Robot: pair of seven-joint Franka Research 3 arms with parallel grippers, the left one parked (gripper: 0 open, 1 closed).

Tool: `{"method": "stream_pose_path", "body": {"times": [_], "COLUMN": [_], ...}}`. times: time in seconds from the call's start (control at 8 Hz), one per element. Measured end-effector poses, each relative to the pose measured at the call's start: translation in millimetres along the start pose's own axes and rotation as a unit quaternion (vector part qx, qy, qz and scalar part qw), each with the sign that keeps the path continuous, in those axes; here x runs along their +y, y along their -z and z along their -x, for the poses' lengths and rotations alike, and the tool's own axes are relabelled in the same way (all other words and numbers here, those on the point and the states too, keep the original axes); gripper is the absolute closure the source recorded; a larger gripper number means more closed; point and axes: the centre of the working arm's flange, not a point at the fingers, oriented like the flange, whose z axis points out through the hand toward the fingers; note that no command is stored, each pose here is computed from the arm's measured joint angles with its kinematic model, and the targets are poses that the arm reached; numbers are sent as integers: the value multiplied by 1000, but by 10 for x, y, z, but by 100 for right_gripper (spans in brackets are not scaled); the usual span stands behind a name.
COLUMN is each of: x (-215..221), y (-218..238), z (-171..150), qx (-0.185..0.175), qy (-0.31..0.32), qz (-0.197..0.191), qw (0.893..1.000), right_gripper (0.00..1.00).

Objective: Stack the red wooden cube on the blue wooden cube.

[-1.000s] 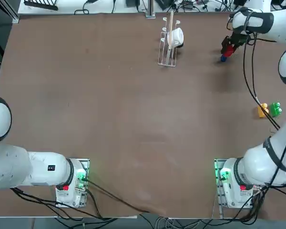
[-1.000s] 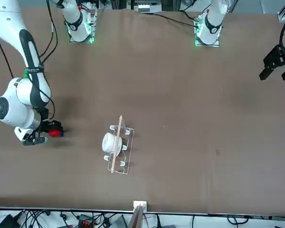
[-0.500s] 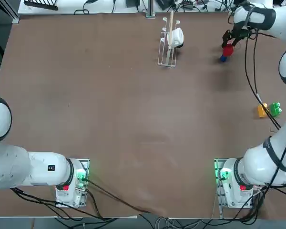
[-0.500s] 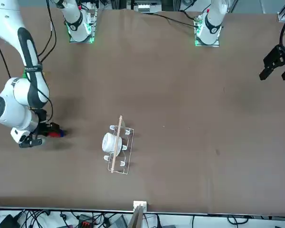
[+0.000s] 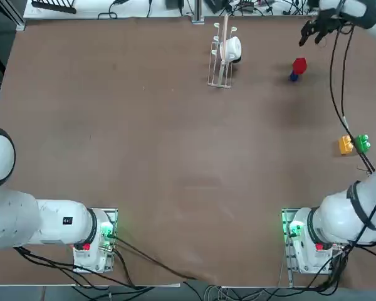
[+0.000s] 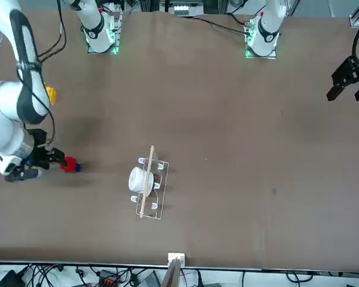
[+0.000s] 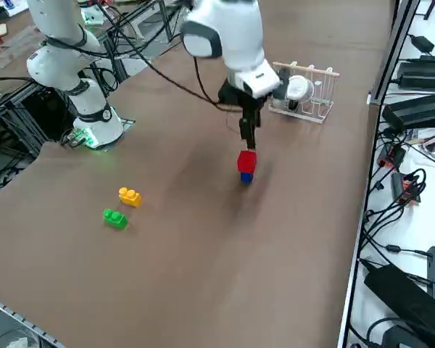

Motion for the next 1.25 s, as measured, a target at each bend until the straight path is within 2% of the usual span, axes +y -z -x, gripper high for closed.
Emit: {"method": "stream_pose_path", "body": {"times": [0.25,0.38,0.75,1.0,1.25], "x": [-91,-158,-495,-694,-729], "y": [773,1130,2032,2285,2300], "z": [141,246,368,385,416], "qx": [18,20,-14,-24,-36], "qy": [-12,-45,-119,-123,-132], "qz": [4,3,-2,7,16], "qw": [1000,999,993,992,990], "right_gripper": [0,0,0,0,0]}}
